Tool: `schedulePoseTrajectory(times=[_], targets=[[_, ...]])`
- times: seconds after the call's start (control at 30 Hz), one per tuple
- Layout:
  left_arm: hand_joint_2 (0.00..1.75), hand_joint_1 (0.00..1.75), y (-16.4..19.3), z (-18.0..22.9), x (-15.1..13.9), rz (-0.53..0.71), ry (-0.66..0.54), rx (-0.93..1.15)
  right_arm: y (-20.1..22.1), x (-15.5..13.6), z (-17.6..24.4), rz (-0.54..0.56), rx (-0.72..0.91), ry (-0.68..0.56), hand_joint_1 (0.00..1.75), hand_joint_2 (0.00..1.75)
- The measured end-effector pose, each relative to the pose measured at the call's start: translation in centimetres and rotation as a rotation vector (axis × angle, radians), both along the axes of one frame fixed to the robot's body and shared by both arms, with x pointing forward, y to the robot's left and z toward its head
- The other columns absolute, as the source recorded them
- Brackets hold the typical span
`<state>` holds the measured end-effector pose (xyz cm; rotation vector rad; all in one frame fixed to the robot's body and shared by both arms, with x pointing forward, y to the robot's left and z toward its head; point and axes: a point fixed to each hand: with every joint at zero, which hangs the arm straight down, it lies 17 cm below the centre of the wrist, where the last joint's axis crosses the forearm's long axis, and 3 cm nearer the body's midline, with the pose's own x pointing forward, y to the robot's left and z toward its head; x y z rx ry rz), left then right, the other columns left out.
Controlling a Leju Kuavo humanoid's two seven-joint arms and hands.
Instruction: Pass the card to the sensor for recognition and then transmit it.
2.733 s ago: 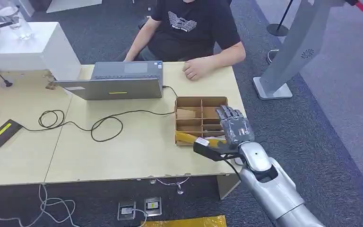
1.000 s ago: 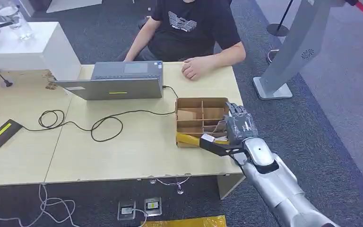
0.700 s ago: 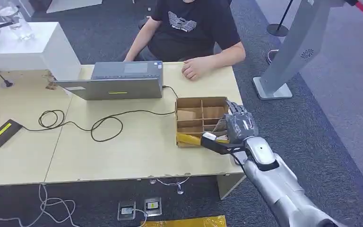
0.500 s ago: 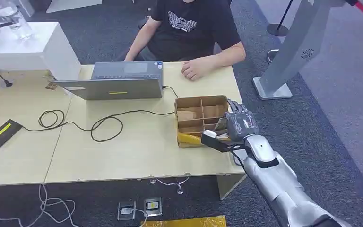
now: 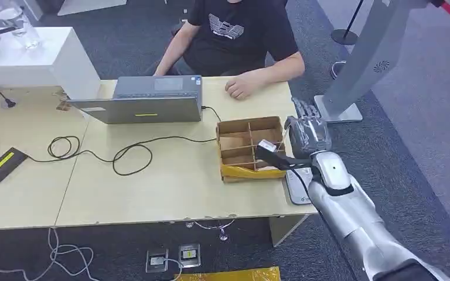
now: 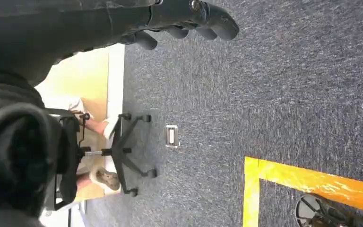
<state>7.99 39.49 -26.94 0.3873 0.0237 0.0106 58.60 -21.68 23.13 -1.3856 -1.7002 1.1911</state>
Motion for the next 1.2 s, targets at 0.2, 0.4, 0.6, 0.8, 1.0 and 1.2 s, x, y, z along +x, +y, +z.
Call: schedulePoseTrajectory(times=[0.2,0.4,0.6,0.8,1.0,1.2], targets=[[0.0,0.0,0.2,0.0,0.3,-0.027,-0.015,-0.009,-0.2,-0.8,6.7,0.022,0.059,-0.151,1.75,1.75],[0.0,0.0,0.1,0.0,0.4,-0.038,-0.015,-0.014,-0.8,-1.9,10.2,0.041,0.099,-0.259,1.75,1.75],[0.0,0.0,0.2,0.0,0.4,-0.051,-0.014,-0.02,-2.0,-2.0,11.1,0.036,0.133,-0.29,1.75,1.75],[0.0,0.0,0.1,0.0,0.9,-0.081,-0.034,-0.03,-3.6,-1.2,12.4,0.009,0.146,-0.324,1.75,1.75],[0.0,0.0,0.3,0.0,1.2,-0.105,-0.048,-0.035,-5.2,0.4,12.9,-0.026,0.135,-0.327,1.75,1.75],[0.0,0.0,0.5,0.0,1.4,-0.116,-0.054,-0.037,-5.3,1.6,12.2,-0.045,0.133,-0.293,1.75,1.75]])
